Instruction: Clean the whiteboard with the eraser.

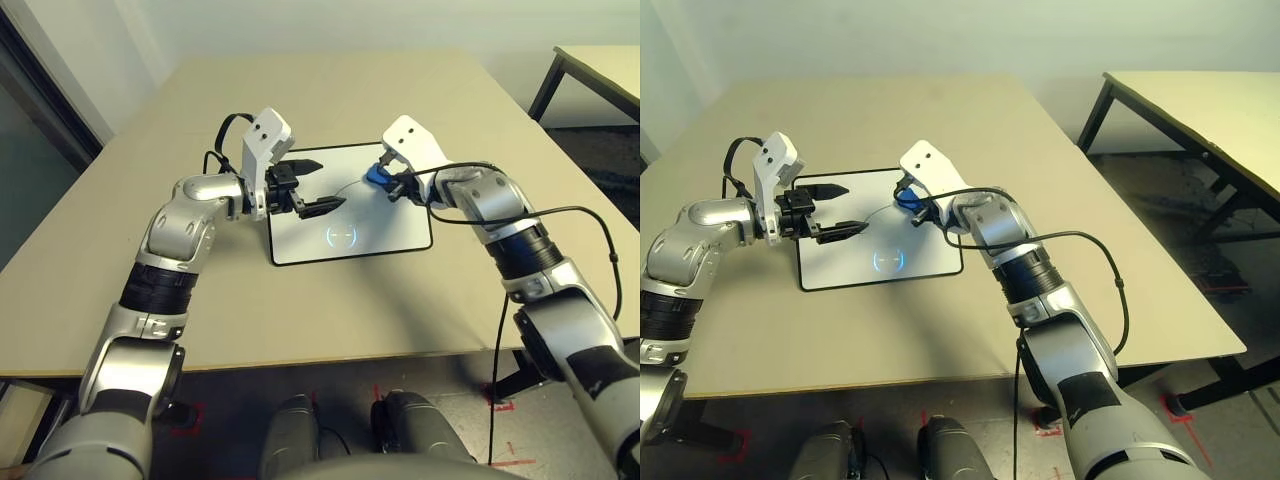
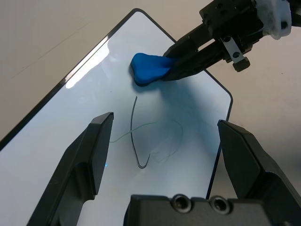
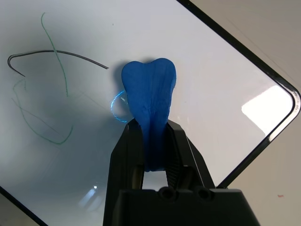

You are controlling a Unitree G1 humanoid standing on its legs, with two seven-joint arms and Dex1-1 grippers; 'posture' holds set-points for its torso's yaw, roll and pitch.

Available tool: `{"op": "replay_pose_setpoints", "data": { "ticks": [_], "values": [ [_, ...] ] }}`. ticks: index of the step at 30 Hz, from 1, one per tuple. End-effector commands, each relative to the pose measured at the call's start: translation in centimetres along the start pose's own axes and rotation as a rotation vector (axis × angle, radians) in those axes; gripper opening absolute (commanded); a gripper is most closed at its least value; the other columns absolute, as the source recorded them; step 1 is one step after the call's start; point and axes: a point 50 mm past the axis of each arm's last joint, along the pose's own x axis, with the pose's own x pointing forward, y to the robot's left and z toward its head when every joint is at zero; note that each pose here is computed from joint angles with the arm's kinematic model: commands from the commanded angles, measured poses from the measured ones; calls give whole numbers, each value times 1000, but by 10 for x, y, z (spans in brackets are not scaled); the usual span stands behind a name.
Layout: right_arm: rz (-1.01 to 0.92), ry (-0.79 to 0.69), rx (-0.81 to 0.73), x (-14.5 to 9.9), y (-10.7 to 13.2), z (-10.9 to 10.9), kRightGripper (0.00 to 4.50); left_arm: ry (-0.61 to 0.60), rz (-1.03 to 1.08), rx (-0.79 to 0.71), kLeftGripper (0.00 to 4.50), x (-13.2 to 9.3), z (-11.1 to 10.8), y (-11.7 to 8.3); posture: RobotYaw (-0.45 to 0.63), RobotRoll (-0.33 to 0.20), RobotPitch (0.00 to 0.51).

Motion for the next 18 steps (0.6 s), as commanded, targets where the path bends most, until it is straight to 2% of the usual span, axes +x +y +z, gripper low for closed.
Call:
{"op": "replay_pose_setpoints", "data": {
  "ticks": [1, 5, 9, 14, 18],
  "values": [
    [56, 61, 5, 1, 20, -17, 588, 12, 2, -2, 4500, -2, -2, 1, -51, 0, 28],
    [124, 85, -6, -5, 41, -26, 587, 11, 1, -4, 4500, -1, -2, 0, -53, 0, 28],
    [146, 103, -10, -8, 48, -29, 587, 12, -1, -4, 4500, -1, -2, 0, -58, 0, 27],
    [135, 106, -15, -7, 44, -28, 587, 14, -3, -4, 4500, -1, -2, 1, -56, 0, 26],
    [74, 73, -21, -5, 26, -14, 587, 25, 3, -3, 4500, -3, -4, 2, -55, 0, 25]
  ]
}}
